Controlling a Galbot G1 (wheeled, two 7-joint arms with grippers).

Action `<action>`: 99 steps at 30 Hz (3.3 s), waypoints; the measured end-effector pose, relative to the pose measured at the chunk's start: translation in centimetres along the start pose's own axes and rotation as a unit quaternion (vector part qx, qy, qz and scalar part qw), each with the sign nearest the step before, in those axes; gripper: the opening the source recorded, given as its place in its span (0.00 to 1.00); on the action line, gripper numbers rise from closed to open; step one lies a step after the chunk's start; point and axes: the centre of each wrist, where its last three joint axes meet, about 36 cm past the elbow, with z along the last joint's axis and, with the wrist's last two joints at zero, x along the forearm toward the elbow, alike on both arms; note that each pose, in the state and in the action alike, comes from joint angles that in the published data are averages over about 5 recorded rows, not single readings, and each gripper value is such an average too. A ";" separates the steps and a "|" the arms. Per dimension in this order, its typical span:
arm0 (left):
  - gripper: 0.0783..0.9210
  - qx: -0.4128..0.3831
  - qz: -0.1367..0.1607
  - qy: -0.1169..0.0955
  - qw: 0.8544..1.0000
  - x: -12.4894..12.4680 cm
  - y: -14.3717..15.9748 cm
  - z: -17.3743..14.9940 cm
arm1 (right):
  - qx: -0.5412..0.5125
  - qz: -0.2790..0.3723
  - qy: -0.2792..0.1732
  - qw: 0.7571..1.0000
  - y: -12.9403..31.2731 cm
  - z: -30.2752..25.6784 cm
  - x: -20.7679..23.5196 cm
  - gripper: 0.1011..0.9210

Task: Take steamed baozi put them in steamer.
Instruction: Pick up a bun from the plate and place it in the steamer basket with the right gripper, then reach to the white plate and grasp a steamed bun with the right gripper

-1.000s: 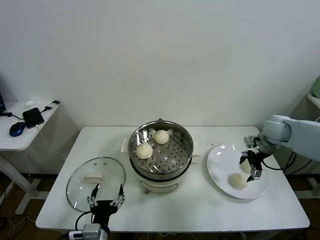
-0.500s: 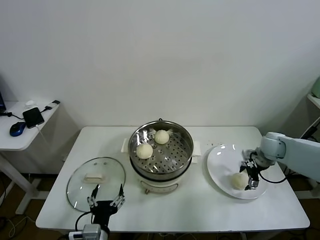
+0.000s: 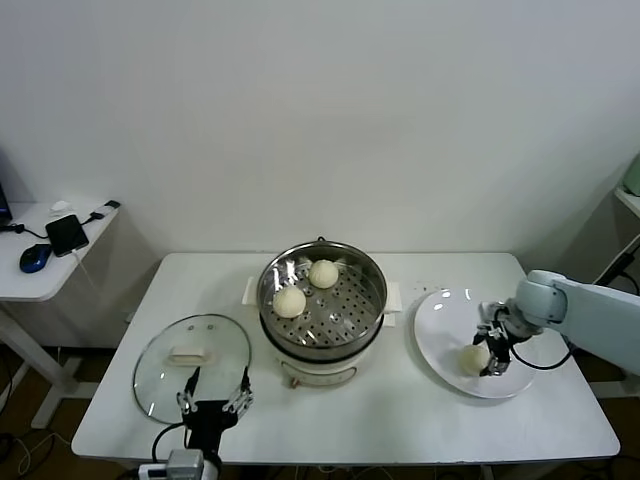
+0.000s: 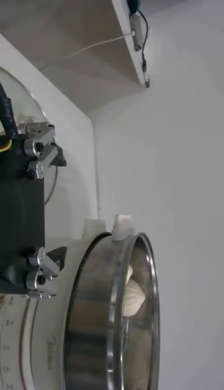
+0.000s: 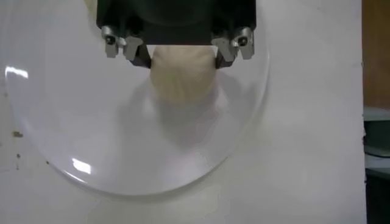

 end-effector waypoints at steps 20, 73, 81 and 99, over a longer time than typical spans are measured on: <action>0.88 -0.007 0.001 -0.004 1.000 0.7 -0.1 -0.3 | 0.298 0.064 -0.107 0.947 -9.2 -16.6 22.8 0.70; 0.88 -0.004 -0.003 -0.007 1.000 1.3 -0.1 -0.1 | 0.534 0.026 -0.061 0.843 -11.6 -25.1 22.0 0.88; 0.88 -0.002 -0.005 -0.008 1.000 0.9 -0.1 0.1 | 0.318 0.041 -0.025 0.947 -11.8 -10.6 23.3 0.88; 0.88 -0.006 -0.009 0.004 1.000 0.5 -0.4 0.7 | 0.072 0.006 0.012 0.997 -7.7 4.9 7.5 0.88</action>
